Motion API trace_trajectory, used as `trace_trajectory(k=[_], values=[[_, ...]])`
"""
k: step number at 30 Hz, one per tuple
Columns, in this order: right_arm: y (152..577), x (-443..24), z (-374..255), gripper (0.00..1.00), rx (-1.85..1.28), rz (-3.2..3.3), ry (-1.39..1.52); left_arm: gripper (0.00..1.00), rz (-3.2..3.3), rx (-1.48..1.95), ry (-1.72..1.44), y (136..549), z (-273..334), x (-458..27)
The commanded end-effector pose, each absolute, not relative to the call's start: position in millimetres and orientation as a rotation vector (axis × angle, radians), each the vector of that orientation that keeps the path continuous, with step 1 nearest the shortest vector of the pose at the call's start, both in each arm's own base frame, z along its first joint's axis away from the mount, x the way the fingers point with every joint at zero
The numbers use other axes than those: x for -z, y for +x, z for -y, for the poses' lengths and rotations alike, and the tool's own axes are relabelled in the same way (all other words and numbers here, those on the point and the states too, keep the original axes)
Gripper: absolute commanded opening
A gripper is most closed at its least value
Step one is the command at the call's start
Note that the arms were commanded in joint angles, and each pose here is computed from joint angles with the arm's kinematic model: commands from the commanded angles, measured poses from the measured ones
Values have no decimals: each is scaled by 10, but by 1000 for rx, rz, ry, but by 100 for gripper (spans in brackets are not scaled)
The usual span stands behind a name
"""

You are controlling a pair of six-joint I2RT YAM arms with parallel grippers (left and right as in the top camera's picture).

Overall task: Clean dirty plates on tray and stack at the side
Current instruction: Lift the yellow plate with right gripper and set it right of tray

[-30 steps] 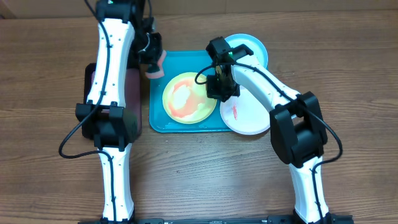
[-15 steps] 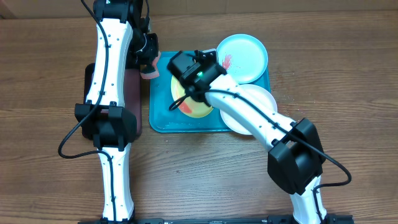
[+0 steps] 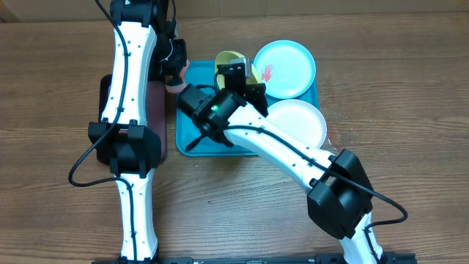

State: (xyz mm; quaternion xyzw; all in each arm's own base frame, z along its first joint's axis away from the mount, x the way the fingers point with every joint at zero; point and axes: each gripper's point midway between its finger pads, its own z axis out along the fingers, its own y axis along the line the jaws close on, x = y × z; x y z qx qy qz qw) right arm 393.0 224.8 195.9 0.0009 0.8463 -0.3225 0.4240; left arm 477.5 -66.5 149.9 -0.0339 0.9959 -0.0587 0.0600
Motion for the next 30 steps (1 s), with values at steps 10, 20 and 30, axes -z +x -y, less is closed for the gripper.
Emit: trace_trajectory(k=[10,20,30], values=[[3870,-2777,-2156,4,784,-1852,131,4,-2971,176,-112,4826,670,-1609],[3798,-3027,-2067,4,727,-1835,180,4,-2975,177,-139,4822,669,-1592],[3786,-2101,-2199,4,375,-2435,139,4,-2974,177,-139,4825,669,-1590]])
